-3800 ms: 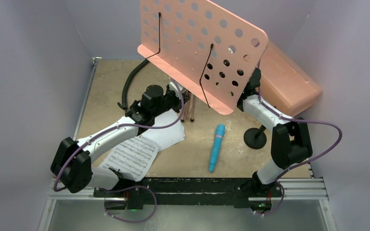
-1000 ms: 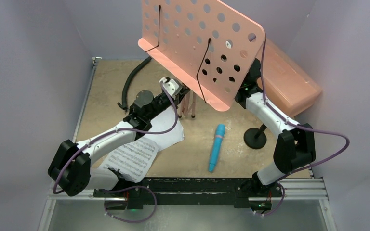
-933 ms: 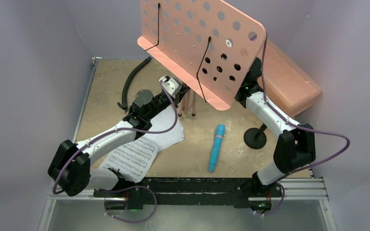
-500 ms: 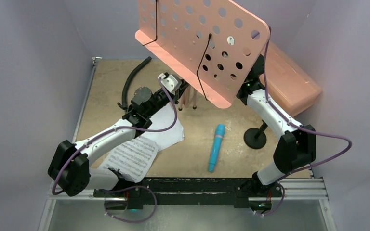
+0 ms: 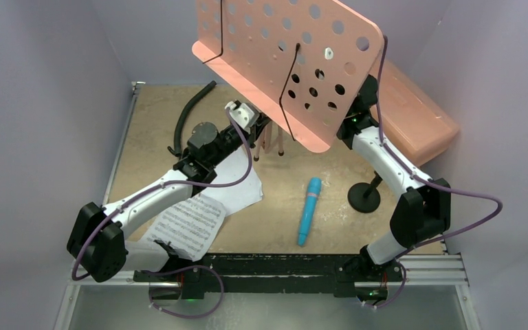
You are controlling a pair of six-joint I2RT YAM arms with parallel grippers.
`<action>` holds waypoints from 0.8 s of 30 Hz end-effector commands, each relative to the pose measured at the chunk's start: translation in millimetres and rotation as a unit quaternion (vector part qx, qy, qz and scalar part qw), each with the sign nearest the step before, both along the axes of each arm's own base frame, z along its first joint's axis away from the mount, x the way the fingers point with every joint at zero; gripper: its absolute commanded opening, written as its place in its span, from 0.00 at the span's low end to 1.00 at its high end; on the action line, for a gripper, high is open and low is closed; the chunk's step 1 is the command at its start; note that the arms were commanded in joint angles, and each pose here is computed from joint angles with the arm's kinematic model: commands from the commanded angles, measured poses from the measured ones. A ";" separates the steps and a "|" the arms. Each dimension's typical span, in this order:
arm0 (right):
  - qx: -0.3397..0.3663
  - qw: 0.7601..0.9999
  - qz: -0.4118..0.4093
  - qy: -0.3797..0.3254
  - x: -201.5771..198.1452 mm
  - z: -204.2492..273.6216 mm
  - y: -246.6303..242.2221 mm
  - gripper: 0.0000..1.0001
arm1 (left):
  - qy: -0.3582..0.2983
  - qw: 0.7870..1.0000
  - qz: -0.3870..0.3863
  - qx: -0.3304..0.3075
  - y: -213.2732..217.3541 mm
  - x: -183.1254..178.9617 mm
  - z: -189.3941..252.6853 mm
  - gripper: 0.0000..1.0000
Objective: Set up the instrument practice props
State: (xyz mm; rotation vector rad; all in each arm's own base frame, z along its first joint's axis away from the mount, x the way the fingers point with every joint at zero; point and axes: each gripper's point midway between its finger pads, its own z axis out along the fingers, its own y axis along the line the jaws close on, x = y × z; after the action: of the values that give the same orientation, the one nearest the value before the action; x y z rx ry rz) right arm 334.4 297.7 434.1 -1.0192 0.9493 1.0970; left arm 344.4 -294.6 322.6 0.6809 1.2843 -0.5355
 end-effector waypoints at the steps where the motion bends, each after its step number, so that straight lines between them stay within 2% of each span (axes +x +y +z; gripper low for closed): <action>1: 0.147 0.966 -0.040 -0.207 -61.3 154.0 -35.6 0.00 | 0.044 0.999 0.013 0.017 1.3 2.7 -15.1 0.00; 13: 0.153 0.964 -0.033 -0.216 -69.1 169.1 -37.8 0.00 | 0.063 0.996 0.030 0.056 7.0 7.6 -30.4 0.00; 24: 0.147 0.967 -0.043 -0.202 -60.6 160.4 -36.8 0.00 | 0.076 0.996 0.042 0.001 4.8 12.5 -3.7 0.00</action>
State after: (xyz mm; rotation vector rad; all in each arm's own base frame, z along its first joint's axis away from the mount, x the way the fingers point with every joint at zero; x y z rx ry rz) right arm 329.4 296.9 469.2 -1.0303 0.8596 1.0629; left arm 349.6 -291.9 298.6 0.6723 1.4523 -0.5158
